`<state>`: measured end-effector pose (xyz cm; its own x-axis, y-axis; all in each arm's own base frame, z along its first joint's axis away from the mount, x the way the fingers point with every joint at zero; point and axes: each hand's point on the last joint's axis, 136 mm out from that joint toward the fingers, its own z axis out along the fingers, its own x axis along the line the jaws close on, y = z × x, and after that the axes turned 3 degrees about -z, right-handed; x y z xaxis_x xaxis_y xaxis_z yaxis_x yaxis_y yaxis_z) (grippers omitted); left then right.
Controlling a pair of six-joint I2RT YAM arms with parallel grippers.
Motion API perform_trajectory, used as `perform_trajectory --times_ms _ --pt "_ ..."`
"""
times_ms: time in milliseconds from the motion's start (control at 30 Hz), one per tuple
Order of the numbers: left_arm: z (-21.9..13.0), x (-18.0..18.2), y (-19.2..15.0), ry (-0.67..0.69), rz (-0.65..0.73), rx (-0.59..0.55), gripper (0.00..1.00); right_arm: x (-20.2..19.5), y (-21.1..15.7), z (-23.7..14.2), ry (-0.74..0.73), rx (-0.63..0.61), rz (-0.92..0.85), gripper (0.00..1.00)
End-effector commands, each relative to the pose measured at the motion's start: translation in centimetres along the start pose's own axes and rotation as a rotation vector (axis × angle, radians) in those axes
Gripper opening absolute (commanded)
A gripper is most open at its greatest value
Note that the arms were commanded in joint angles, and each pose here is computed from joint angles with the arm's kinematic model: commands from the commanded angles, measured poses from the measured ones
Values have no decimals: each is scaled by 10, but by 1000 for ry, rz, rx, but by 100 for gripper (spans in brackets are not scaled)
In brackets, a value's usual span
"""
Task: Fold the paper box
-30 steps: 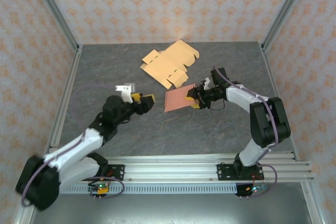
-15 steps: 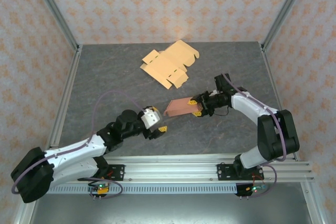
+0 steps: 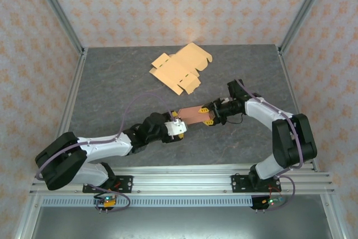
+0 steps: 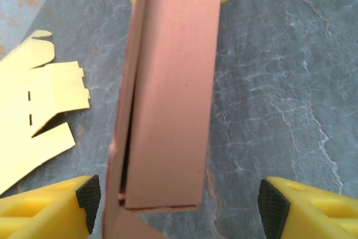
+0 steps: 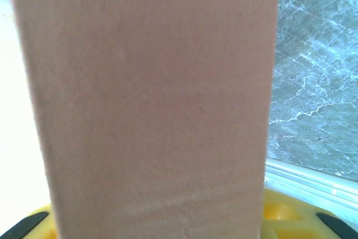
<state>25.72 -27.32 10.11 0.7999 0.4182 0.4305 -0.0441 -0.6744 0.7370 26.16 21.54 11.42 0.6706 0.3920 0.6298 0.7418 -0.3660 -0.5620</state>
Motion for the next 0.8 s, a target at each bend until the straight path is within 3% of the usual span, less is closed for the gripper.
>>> perform_trajectory --times_ms 0,67,167,367,567,767 --pt "15 26 22 119 39 -40 76 -21 -3 10 -69 51 178 36" --pt "18 19 22 82 51 -48 76 -18 -3 10 -70 53 170 36" --pt "27 6 17 13 69 -26 63 -13 -3 9 -66 51 167 36" --pt "38 9 10 27 58 22 52 -13 0 11 -62 39 185 37" --pt "30 9 13 -24 54 83 41 -14 2 5 -77 23 127 68" --pt "16 5 8 -97 -12 186 41 -6 3 -20 -43 -40 28 78"
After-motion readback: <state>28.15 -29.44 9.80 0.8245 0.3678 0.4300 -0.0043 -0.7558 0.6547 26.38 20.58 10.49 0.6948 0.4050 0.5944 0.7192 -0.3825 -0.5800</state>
